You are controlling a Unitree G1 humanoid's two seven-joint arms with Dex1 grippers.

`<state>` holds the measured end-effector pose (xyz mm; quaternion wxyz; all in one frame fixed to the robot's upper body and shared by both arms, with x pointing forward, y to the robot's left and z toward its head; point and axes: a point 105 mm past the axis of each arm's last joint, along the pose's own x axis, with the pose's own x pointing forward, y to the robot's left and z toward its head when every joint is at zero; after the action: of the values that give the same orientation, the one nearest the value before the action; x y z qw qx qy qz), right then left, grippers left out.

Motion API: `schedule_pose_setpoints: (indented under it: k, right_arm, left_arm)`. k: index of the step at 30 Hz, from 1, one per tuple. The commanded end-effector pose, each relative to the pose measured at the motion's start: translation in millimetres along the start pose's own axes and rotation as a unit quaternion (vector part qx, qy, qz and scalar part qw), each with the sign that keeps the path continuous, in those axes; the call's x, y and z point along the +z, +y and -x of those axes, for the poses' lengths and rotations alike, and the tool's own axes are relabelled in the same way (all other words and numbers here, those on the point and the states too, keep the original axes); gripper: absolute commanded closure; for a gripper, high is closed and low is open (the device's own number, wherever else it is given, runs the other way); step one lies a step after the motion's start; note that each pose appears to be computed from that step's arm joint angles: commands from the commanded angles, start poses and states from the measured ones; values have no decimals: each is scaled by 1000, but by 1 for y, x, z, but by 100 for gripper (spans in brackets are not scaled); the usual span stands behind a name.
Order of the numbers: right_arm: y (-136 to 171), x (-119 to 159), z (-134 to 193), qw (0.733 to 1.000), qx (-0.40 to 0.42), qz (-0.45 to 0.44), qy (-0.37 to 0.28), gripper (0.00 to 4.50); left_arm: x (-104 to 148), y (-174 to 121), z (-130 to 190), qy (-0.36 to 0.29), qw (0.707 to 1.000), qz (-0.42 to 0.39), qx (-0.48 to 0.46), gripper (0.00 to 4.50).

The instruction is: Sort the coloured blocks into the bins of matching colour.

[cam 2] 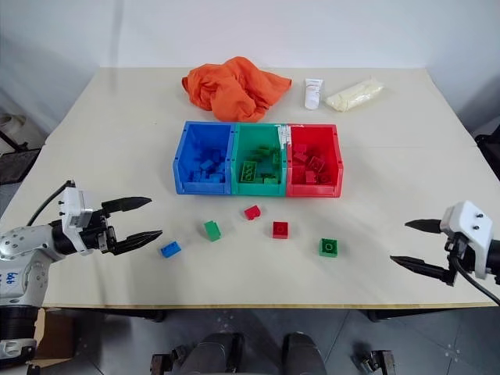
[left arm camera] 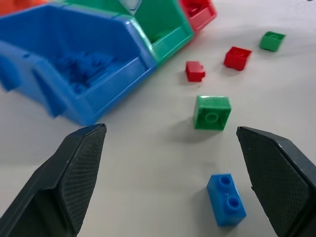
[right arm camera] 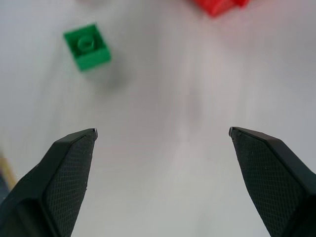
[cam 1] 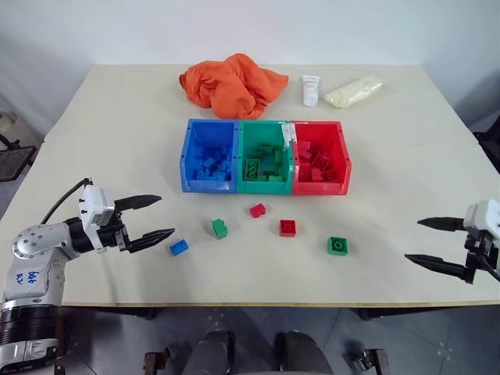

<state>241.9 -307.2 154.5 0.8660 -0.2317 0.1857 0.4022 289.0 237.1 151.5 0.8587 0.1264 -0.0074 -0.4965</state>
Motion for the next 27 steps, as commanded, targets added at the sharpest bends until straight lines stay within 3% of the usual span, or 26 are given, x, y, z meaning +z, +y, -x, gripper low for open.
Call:
schedule_pose_setpoints:
  k: [1,11,20,23,27]
  right_arm:
    - [3,17,-1,1000,1,24,-16,0]
    - [25,52,-78,993,81,50,-70,0]
    - [31,26,-105,990,132,54,-12,0]
    - [33,22,-109,989,140,50,-6,63]
    - [30,28,-113,991,125,51,-24,206]
  left_arm:
    - [7,2,-1,-18,1000,-15,-4,1]
    - [8,-15,8,-27,999,-14,-10,1]
    - [9,-30,18,-21,1000,-9,16,1]
    - [9,-33,22,-16,1000,-7,25,0]
    - [9,-36,24,-15,999,-4,34,0]
